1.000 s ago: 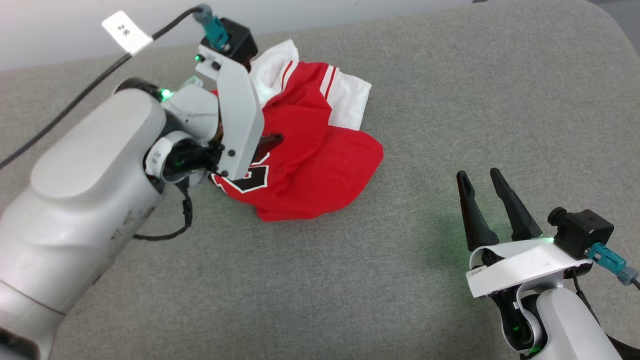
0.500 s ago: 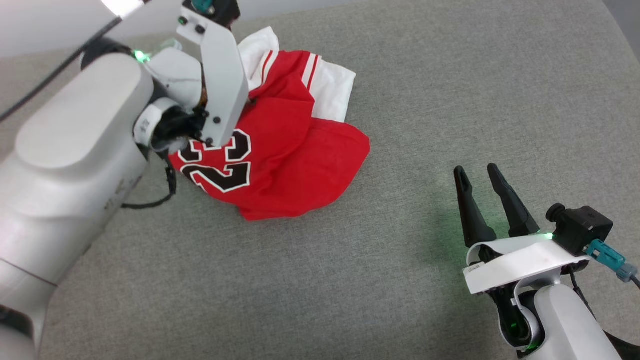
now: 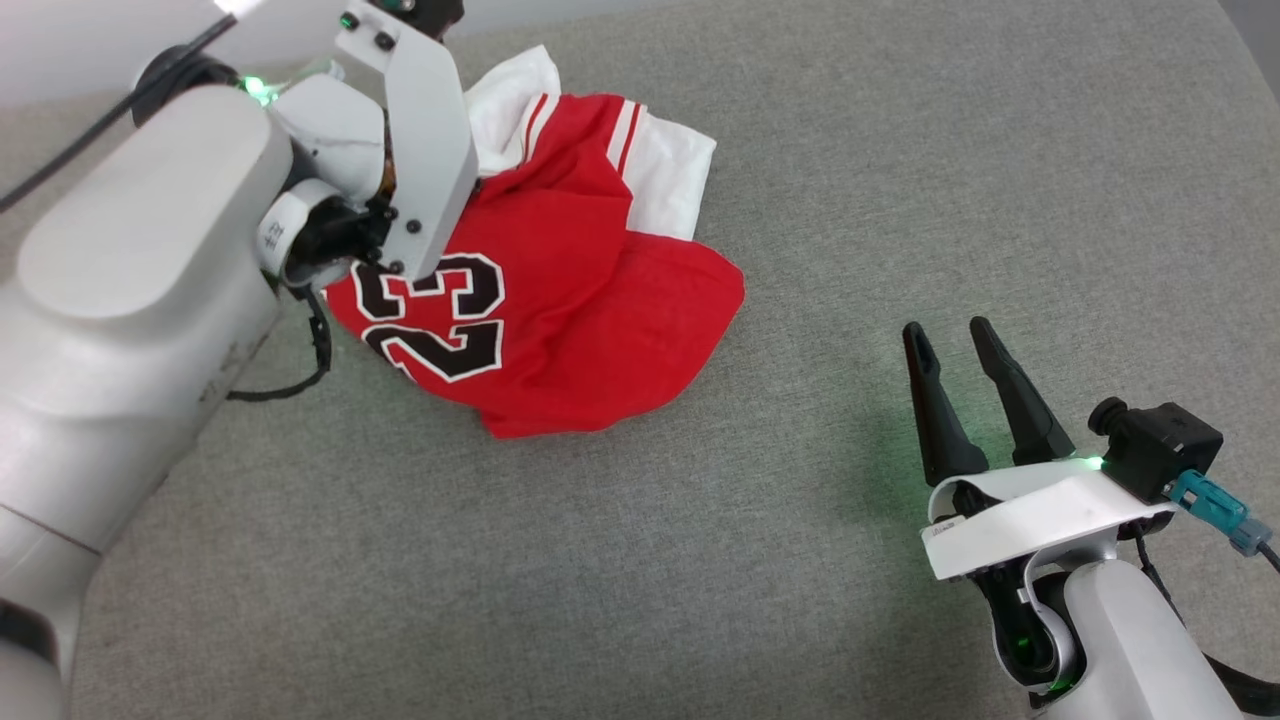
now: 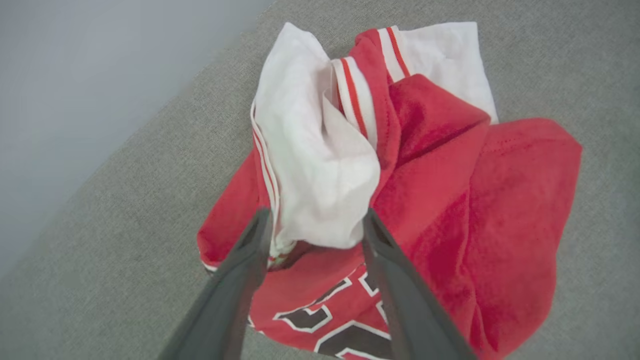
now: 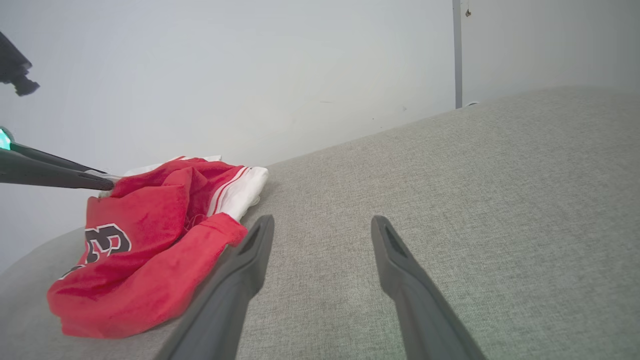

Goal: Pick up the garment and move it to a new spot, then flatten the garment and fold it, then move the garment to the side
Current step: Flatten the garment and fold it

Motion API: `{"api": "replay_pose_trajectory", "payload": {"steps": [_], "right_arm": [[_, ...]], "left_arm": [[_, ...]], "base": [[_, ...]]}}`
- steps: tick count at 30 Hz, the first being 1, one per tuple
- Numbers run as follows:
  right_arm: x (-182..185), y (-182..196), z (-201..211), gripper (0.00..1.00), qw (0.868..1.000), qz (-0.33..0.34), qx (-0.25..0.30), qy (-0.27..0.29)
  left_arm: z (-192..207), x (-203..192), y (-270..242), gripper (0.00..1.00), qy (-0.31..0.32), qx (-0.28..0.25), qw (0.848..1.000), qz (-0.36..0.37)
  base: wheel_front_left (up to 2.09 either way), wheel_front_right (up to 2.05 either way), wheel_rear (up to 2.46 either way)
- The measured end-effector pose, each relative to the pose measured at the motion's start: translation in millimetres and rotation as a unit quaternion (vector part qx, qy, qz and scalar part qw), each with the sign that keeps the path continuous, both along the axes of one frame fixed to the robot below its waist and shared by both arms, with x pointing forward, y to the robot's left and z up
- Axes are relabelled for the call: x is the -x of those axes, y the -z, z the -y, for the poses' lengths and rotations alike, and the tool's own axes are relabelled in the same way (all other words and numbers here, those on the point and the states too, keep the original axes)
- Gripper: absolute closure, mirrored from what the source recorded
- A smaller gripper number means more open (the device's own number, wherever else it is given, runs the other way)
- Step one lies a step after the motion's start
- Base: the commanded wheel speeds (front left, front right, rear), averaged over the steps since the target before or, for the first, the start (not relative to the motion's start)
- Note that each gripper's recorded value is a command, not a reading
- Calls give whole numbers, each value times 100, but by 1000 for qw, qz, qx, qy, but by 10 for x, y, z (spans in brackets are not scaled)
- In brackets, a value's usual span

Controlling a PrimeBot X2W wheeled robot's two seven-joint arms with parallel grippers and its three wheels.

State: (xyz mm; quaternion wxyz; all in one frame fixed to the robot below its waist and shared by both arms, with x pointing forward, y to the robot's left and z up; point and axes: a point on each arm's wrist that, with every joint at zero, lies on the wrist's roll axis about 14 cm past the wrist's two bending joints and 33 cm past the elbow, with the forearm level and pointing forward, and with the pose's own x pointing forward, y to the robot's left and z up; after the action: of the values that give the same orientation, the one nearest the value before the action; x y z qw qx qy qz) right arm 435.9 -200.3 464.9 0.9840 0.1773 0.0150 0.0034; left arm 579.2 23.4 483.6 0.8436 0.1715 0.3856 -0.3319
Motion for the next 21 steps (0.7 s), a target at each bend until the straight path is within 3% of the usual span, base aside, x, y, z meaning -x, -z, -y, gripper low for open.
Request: {"api": "replay_pose_trajectory", "payload": {"steps": [1,7,11,16,21], "right_arm": [[0,2,-2,0,1000,0,0,0],[-4,1,4,0,1000,0,1,0],[3,-11,10,0,1000,2,1,0],[22,-26,-63,0,1000,3,3,-13],[0,-89,-179,0,999,13,5,-31]], "left_arm": [[-3,7,16,100,2,-3,1000,-2],[75,-21,-78,100,-11,42,999,-4],[52,-121,-337,100,-71,135,988,-9],[-464,-328,-621,100,-207,242,948,-6],[-1400,-279,-440,100,-361,277,891,-9]], "base": [[0,0,0],[0,0,0],[0,0,0],[0,0,0],[0,0,0]]}}
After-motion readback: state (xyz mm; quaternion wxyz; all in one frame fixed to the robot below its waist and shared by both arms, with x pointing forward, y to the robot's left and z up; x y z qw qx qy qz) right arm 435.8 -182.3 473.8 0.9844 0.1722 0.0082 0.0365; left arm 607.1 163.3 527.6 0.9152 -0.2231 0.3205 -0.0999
